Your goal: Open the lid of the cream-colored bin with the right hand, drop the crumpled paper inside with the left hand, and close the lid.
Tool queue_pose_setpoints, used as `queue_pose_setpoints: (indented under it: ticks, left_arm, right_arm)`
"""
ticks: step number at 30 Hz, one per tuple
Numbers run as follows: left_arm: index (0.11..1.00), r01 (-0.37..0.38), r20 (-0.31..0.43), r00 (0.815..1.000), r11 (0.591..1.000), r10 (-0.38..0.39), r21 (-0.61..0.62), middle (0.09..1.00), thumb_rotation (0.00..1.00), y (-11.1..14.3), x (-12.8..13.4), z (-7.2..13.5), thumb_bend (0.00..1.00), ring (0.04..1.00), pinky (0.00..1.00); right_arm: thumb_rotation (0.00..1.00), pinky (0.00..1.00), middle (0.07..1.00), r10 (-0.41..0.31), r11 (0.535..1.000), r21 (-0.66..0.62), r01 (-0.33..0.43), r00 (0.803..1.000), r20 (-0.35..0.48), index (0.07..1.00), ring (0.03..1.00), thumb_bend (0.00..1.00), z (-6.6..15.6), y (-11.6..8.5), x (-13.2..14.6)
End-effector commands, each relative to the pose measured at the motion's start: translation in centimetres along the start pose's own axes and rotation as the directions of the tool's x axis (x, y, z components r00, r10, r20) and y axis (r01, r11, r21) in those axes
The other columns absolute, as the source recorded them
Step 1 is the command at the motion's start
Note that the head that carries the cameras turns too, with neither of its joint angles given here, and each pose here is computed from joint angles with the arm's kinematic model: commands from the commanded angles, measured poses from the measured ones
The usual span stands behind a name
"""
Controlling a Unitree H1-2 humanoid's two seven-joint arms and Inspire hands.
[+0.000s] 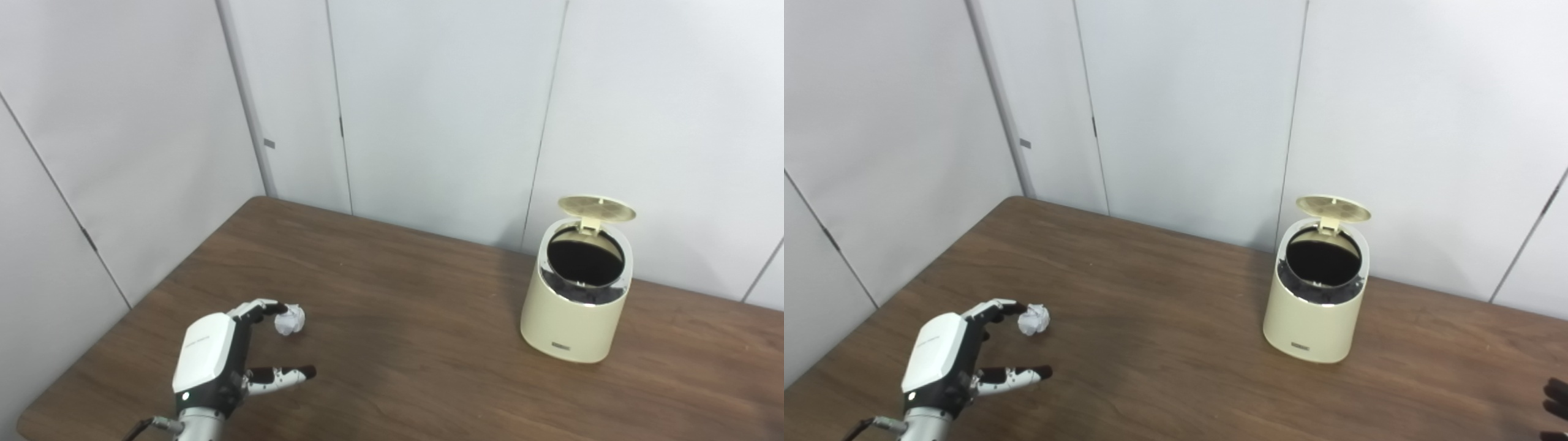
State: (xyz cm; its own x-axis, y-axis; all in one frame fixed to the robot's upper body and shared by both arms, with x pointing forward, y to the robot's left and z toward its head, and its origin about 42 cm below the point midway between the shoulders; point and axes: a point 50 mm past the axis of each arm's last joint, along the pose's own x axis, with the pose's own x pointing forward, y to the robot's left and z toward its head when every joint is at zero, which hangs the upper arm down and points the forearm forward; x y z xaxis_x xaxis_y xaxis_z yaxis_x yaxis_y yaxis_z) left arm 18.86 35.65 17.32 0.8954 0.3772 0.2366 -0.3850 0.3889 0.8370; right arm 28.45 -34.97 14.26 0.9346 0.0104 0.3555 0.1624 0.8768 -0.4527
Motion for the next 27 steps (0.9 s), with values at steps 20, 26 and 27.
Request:
queue_pose_setpoints:
  ticks: [20, 26, 27]
  left_arm:
    - [0.759, -0.262, -0.013, 0.965, 0.963, 0.263, 0.053, 0.771, 0.27, 0.7, 3.0, 0.6, 1.00, 0.699, 0.55]
    - [0.750, -0.254, -0.041, 0.965, 0.964, 0.258, 0.075, 0.757, 0.25, 0.7, 3.5, 0.2, 1.00, 0.688, 0.54]
    - [0.752, -0.249, -0.046, 0.966, 0.965, 0.253, 0.079, 0.763, 0.25, 0.7, 3.6, 0.1, 1.00, 0.694, 0.55]
  right_arm:
    - [0.85, 0.54, 0.769, -0.031, 0.999, -0.008, 0.031, 0.999, 0.037, 0.753, 0.732, 0.96, 0.1, -1.5, 1.9]
    - [0.84, 0.52, 0.760, -0.038, 0.999, 0.018, 0.037, 0.999, 0.032, 0.743, 0.723, 0.99, -0.1, -1.4, 1.8]
    - [0.84, 0.53, 0.761, -0.038, 0.999, 0.018, 0.037, 0.999, 0.034, 0.744, 0.724, 0.99, -0.1, -1.4, 1.8]
